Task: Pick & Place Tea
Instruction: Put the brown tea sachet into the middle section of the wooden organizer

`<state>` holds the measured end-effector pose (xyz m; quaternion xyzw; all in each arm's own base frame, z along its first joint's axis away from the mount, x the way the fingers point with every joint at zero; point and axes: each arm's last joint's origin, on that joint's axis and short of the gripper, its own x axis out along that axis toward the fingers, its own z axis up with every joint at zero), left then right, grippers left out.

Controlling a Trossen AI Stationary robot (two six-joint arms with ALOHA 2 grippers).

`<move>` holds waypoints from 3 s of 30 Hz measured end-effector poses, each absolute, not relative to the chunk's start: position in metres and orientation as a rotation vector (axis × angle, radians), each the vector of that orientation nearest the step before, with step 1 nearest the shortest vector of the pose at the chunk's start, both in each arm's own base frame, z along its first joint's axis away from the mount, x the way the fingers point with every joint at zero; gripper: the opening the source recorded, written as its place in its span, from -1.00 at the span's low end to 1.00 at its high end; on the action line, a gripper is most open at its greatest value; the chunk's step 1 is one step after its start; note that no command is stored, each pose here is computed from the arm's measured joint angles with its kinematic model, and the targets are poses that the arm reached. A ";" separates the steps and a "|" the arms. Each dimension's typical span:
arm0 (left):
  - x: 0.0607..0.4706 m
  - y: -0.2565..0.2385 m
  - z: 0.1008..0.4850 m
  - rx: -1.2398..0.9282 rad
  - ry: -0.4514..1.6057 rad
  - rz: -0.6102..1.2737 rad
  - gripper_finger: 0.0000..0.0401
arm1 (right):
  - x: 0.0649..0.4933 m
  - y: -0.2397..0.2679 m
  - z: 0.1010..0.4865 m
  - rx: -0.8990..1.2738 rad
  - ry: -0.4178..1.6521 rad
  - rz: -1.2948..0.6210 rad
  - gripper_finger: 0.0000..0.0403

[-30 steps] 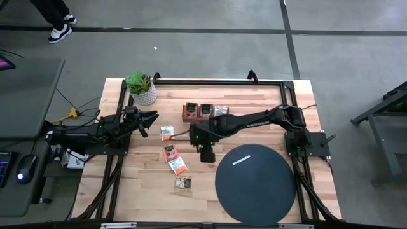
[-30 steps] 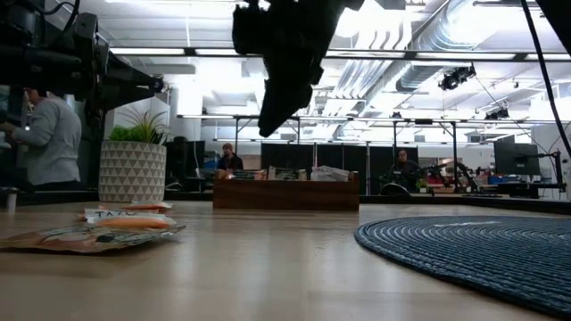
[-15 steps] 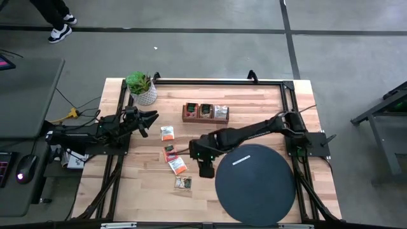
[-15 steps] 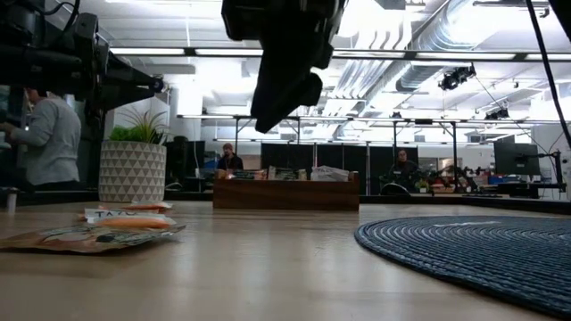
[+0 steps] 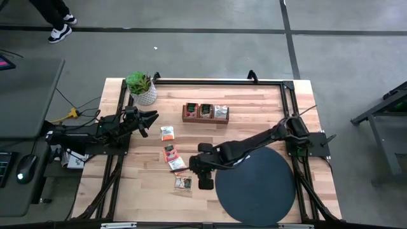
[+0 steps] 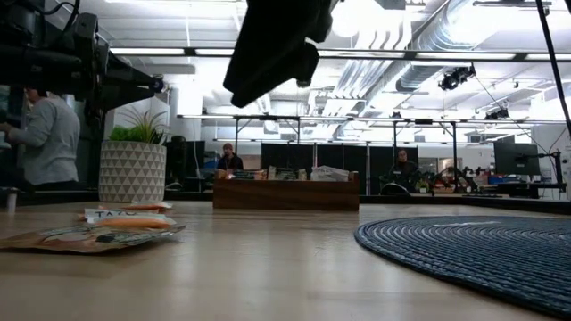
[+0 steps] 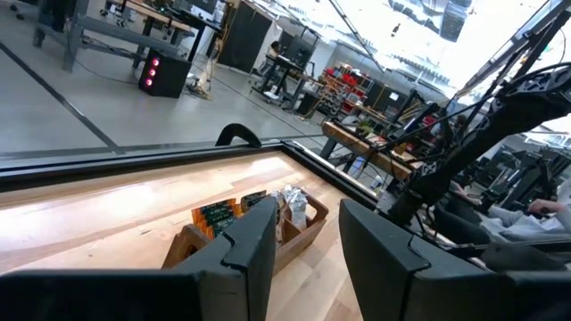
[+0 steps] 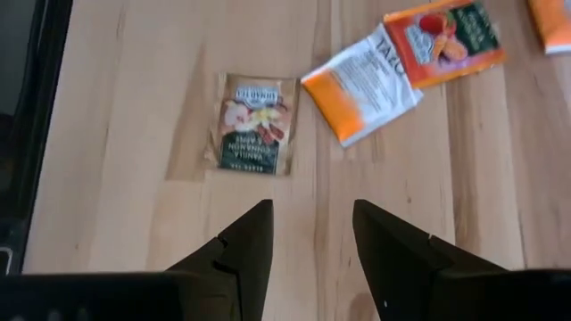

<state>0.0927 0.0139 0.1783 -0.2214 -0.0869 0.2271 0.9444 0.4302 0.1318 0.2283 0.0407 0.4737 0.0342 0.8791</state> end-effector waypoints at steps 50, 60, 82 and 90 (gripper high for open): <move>0.142 -0.017 0.183 -0.315 0.566 -0.211 -0.38 | 0.412 0.141 0.222 0.412 1.063 -0.329 -0.25; 0.163 -0.068 0.171 -0.558 0.635 -0.263 -0.38 | 0.402 0.144 0.219 0.417 1.116 -0.417 -0.25; 0.211 -0.169 0.130 -0.101 0.758 -0.111 -0.38 | 0.390 0.172 0.219 0.325 1.113 -0.379 -0.25; 0.218 -0.174 0.122 -0.103 0.785 -0.090 -0.38 | 0.389 0.181 0.220 0.344 1.087 -0.352 -0.25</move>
